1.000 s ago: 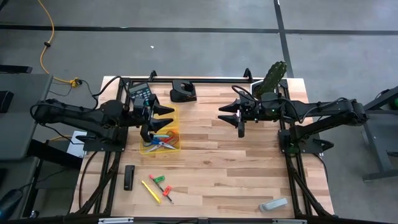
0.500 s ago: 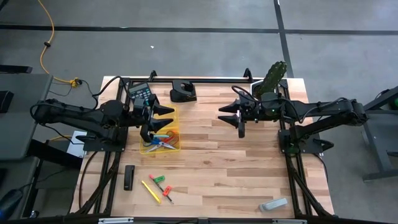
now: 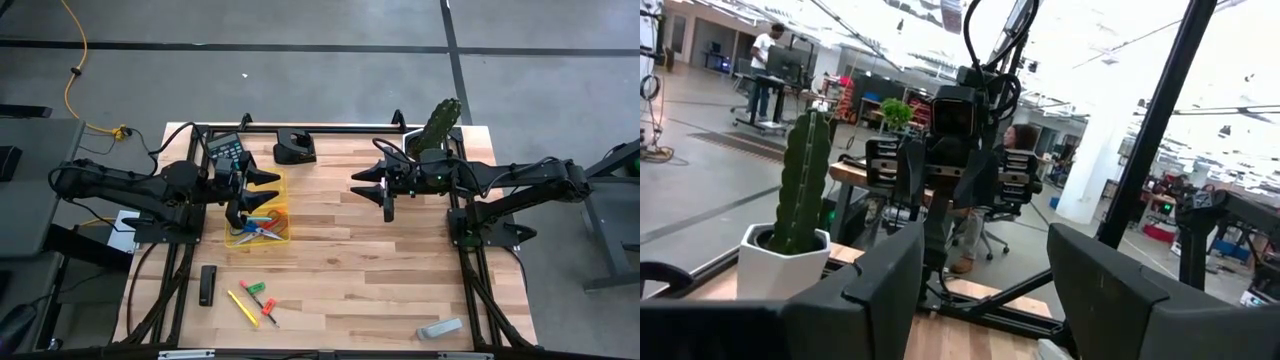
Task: Pack school essentials
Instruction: Put the green eraser into the yellow supply box
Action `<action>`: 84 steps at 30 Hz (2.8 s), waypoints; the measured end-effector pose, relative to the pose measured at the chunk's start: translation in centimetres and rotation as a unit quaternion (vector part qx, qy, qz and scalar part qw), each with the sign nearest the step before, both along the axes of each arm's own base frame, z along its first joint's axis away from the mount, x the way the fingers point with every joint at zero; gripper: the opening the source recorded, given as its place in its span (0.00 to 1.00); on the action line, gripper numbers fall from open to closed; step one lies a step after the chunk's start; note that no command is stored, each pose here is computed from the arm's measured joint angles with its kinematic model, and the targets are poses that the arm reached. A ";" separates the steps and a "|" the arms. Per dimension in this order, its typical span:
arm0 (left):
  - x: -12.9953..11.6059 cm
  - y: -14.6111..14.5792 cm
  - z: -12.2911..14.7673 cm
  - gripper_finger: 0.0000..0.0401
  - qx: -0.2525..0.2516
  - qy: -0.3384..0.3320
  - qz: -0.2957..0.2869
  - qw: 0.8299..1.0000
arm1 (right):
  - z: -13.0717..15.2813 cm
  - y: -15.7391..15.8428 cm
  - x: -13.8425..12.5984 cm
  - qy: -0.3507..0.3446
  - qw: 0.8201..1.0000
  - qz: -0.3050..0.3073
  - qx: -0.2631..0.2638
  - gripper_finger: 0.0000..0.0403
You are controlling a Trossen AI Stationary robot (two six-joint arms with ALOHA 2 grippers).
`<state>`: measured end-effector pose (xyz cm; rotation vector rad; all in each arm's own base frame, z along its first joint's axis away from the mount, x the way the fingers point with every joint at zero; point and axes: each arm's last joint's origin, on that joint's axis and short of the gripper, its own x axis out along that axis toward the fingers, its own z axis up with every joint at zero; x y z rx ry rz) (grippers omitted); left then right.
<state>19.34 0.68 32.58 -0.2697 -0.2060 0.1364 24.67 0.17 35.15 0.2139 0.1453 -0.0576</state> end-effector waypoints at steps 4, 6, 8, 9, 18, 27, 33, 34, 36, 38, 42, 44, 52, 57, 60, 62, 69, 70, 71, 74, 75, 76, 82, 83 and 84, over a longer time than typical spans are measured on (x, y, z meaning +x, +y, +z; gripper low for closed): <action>0.1 -0.1 -0.6 0.50 -0.002 0.062 -0.002 0.998 | 0.0 0.0 0.0 0.000 1.000 -0.001 0.004 0.39; 0.1 -0.4 -0.7 0.50 -0.011 0.112 -0.011 0.994 | 0.0 0.0 0.0 0.000 1.000 -0.001 0.004 0.39; 0.4 -1.0 -0.9 0.50 -0.026 0.164 -0.024 0.986 | 0.0 0.0 0.0 0.000 1.000 -0.001 0.004 0.39; 0.6 -1.3 -1.2 0.50 -0.033 0.196 -0.032 0.980 | 0.0 0.0 0.0 0.000 1.000 -0.001 0.004 0.39; 1.5 -7.1 -5.8 0.50 -0.076 0.444 -0.115 0.885 | 0.0 0.0 0.0 0.000 1.000 -0.001 0.004 0.39; 2.2 -13.4 -12.4 0.50 -0.075 0.594 -0.120 0.792 | 0.0 0.0 0.0 0.001 1.000 -0.001 0.004 0.39; 2.6 -14.9 -15.8 0.50 -0.094 0.645 -0.073 0.755 | -0.1 0.0 0.0 0.004 1.000 0.000 -0.008 0.39; 2.7 -14.9 -16.1 0.50 -0.096 0.649 -0.066 0.751 | -0.1 0.0 0.0 0.005 1.000 0.000 -0.009 0.39; 2.9 -15.1 -16.7 0.50 -0.100 0.652 -0.059 0.749 | -0.2 0.0 0.0 0.009 1.000 0.000 -0.009 0.39; 3.0 -15.2 -17.1 0.50 -0.097 0.654 -0.058 0.748 | -0.3 0.0 0.0 0.015 1.000 0.000 -0.010 0.39; 3.3 -15.3 -17.0 0.50 -0.100 0.642 -0.063 0.758 | -0.6 0.0 -0.1 0.031 0.999 0.001 -0.010 0.39; 3.3 -15.3 -17.0 0.50 -0.102 0.640 -0.057 0.760 | -0.8 0.0 -0.1 0.040 0.999 0.001 -0.010 0.39; 3.2 -15.2 -17.0 0.50 -0.116 0.640 -0.039 0.759 | -0.9 0.0 -0.2 0.049 0.999 0.001 -0.010 0.39; 3.1 -15.5 -17.0 0.46 -0.130 0.637 -0.033 0.759 | -0.9 0.0 -0.2 0.050 0.999 0.001 -0.010 0.39; 2.9 -15.8 -17.0 0.43 -0.137 0.632 -0.028 0.763 | -0.9 0.0 -0.2 0.050 0.999 0.001 -0.010 0.39; 2.8 -16.0 -17.0 0.42 -0.139 0.627 -0.027 0.766 | -0.9 0.0 -0.2 0.050 0.999 0.001 -0.010 0.39; 2.7 -16.1 -17.0 0.42 -0.101 0.620 -0.023 0.777 | -0.9 0.0 -0.2 0.050 0.999 0.001 -0.010 0.39; 2.8 -16.1 -17.0 0.42 -0.096 0.621 -0.024 0.778 | -0.9 0.0 -0.2 0.050 0.999 0.001 -0.010 0.39; 2.9 -16.1 -17.2 0.42 -0.091 0.621 -0.023 0.778 | -0.9 0.0 -0.2 0.050 0.999 0.001 -0.010 0.39; 3.1 -16.0 -17.7 0.42 -0.088 0.627 -0.019 0.774 | -0.9 0.0 -0.2 0.050 0.999 0.001 -0.010 0.39; 3.2 -16.2 -18.1 0.42 -0.092 0.628 -0.023 0.773 | -0.9 0.0 -0.2 0.050 0.999 0.001 -0.010 0.39; 3.4 -16.4 -18.5 0.42 -0.095 0.631 -0.028 0.769 | -0.9 0.0 -0.2 0.050 0.999 0.001 -0.010 0.39; 3.9 -17.0 -19.8 0.42 -0.104 0.637 -0.037 0.763 | -0.9 0.0 -0.2 0.049 0.999 0.001 -0.010 0.39; 3.9 -17.0 -19.9 0.42 -0.105 0.639 -0.033 0.762 | -1.0 0.0 -0.2 0.050 0.999 0.001 -0.010 0.39; 3.9 -17.0 -19.9 0.42 -0.105 0.639 -0.030 0.761 | -1.0 0.0 -0.2 0.051 0.999 0.001 -0.010 0.39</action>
